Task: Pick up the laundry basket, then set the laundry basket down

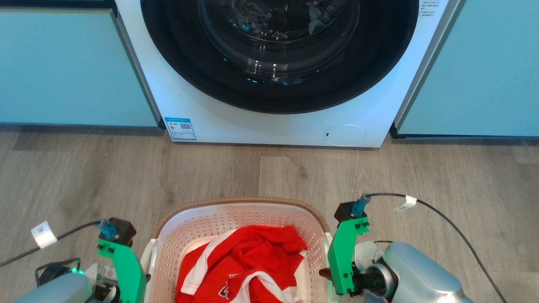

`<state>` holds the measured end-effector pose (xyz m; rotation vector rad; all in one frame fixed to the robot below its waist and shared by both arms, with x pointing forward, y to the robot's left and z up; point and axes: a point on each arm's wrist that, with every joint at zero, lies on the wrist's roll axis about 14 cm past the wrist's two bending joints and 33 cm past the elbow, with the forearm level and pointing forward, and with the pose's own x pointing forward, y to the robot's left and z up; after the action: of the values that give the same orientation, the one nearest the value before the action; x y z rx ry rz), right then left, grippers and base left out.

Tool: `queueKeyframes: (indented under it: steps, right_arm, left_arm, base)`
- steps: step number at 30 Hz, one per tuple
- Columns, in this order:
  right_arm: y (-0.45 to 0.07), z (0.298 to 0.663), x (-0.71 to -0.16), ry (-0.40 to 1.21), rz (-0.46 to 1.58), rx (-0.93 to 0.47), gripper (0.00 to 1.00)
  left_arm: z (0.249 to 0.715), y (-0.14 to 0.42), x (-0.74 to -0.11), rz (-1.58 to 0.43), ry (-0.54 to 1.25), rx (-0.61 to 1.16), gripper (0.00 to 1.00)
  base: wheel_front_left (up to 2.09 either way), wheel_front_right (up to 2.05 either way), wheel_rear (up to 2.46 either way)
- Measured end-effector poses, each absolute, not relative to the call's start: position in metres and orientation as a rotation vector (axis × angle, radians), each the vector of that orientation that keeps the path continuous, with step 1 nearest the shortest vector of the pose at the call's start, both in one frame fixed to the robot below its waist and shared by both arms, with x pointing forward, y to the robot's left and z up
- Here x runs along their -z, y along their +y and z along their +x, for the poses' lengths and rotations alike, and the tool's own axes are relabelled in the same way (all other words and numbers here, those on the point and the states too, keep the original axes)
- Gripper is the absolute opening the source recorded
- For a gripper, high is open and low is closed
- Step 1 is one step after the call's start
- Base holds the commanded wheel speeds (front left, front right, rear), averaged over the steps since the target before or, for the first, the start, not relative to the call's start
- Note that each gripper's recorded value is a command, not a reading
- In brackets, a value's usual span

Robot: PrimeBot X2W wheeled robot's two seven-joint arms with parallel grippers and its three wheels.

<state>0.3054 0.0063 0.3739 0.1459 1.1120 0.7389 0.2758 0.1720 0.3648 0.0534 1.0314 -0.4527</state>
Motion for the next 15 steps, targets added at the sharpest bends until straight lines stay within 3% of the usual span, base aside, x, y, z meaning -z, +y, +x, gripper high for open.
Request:
queueKeyframes:
  steps: [15]
  right_arm:
    - [0.004,0.306,-0.361,1.142,0.157,-0.729,0.0]
  left_arm:
    - [0.271,0.169,-0.35,0.029,1.081,0.456,0.0]
  base:
    - [0.0,0.0,0.0]
